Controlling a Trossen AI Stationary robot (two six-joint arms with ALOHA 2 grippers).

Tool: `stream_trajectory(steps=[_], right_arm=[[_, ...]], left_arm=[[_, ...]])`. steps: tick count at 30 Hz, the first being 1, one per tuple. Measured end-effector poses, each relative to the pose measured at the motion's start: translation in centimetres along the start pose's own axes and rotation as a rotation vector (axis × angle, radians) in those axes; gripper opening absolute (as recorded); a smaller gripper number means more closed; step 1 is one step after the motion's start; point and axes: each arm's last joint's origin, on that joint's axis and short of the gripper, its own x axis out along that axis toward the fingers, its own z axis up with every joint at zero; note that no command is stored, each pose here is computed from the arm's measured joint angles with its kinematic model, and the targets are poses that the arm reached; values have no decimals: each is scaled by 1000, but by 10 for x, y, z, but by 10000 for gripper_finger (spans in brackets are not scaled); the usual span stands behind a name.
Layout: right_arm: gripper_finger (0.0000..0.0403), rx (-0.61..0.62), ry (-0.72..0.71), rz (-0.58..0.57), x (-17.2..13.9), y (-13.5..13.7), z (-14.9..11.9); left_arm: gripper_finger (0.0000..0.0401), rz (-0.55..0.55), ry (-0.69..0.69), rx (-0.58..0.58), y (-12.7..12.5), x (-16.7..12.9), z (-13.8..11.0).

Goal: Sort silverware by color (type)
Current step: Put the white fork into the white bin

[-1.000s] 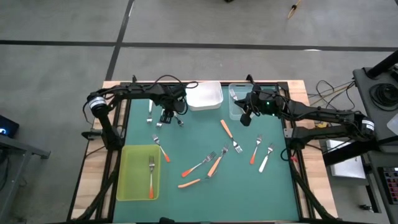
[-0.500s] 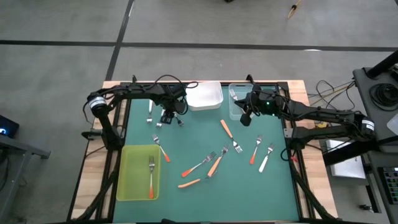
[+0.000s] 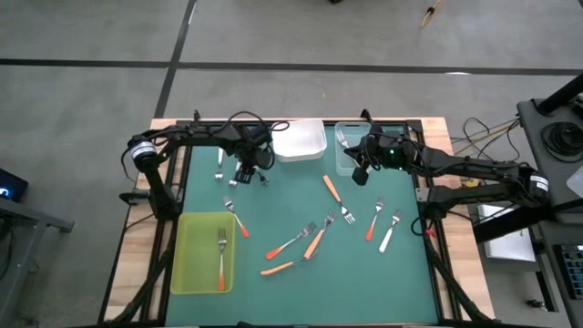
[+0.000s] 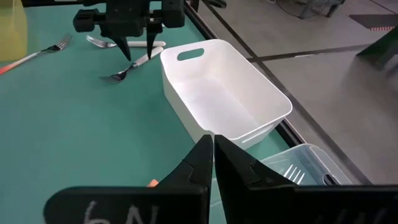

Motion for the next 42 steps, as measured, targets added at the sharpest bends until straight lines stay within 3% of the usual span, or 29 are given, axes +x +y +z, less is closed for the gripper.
stream_trajectory(steps=[25, 42], right_arm=[[9, 16, 1, 0, 0, 0, 0], [9, 16, 1, 0, 0, 0, 0]], left_arm=[[162, 11, -56, -38, -7, 13, -5], [27, -13, -35, -61, -10, 14, -7]])
